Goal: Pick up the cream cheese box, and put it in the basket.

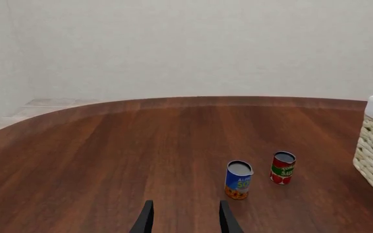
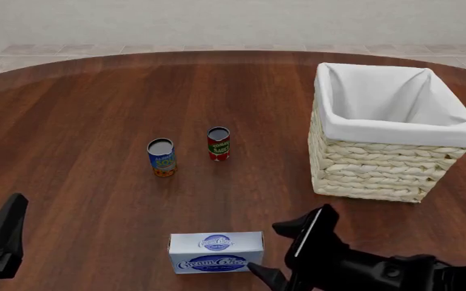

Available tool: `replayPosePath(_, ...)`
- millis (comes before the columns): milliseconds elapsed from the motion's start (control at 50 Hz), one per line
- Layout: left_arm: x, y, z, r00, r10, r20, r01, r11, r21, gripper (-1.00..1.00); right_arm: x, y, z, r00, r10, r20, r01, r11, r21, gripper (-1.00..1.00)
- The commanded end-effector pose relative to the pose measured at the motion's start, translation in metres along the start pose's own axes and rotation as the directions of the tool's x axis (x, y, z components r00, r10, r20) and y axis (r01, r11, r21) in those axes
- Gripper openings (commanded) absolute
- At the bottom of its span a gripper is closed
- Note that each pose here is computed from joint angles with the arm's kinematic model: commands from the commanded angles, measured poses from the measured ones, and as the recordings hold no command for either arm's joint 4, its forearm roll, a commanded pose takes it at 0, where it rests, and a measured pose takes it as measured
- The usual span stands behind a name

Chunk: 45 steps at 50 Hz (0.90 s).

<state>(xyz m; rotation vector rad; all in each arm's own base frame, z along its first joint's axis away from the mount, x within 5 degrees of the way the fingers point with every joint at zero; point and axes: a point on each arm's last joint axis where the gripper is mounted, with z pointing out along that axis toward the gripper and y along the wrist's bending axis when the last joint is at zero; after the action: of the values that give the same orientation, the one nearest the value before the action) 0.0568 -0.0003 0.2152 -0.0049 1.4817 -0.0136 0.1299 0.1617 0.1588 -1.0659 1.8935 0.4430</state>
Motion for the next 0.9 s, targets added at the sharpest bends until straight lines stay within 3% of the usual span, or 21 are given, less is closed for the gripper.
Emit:
replayPosePath(20,0.000,0.000,0.000,1.000,0.000,0.002,0.000,1.000,-0.001,1.00,0.004,0.001,0.005,1.000,0.003,-0.012,-0.003,1.000,-0.002,1.00)
replayPosePath(900,0.000,0.000,0.001,1.000,0.002,0.000,-0.002,1.000,-0.005,1.00,0.017,0.002,0.022,0.999,0.010,-0.052,-0.011,1.000,-0.006,1.00)
